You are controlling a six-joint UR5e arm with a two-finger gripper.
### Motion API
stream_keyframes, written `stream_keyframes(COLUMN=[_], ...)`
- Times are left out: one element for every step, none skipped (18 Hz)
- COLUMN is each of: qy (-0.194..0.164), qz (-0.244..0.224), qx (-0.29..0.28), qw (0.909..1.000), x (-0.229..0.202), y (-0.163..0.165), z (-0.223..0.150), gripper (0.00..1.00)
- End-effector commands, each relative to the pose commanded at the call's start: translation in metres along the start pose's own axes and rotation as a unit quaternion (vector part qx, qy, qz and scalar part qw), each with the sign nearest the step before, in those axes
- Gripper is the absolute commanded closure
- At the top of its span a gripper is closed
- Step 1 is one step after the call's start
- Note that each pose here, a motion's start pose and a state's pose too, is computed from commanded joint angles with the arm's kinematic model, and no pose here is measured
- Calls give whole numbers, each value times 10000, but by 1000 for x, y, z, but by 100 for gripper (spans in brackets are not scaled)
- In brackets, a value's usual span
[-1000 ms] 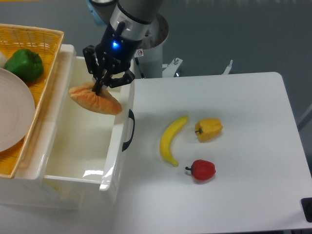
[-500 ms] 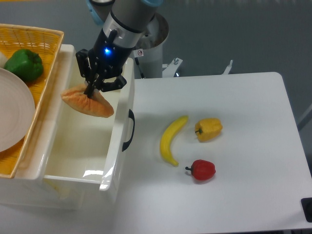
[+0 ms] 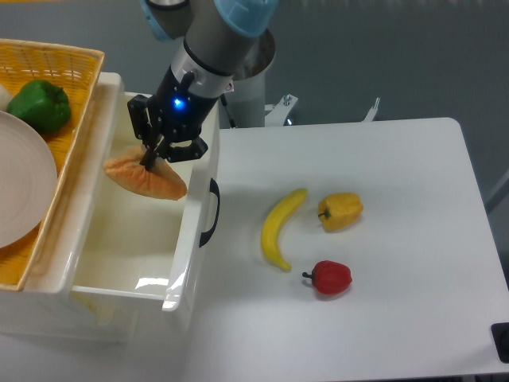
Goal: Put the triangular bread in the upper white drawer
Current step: 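Lower the bread into the drawer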
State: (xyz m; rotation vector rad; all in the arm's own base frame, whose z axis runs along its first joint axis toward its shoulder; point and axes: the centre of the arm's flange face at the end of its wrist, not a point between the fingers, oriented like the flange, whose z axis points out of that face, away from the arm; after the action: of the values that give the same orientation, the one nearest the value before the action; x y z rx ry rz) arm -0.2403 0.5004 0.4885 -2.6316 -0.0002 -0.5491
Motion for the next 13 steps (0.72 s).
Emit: stream_keyframes(qy=[13, 22, 21, 25, 38, 33, 37, 37, 41, 41, 33, 16, -9], qz=[-13, -22, -19, -27, -40, -40, -45, -52, -61, -68, -81, -89, -87], qx=[-13, -22, -32, -46, -60, -65, -70, -70, -84, -95, -130, -167, -207], qw=[10000, 10000, 10000, 10000, 10000, 10000, 10000, 10000, 9999, 9999, 9999, 9998, 9997], x=[0, -1, -2, -3, -5, -5, -6, -6, -8, -10, -12, -12, -13], y=[1, 2, 3, 3, 3, 3, 3, 3, 3, 4, 5, 6, 6], z=[1, 3, 4, 6, 8, 8, 8, 9, 10, 11, 13, 14, 15], gripper=[100, 100, 100, 100, 100, 100, 100, 100, 99, 99, 99, 99, 99])
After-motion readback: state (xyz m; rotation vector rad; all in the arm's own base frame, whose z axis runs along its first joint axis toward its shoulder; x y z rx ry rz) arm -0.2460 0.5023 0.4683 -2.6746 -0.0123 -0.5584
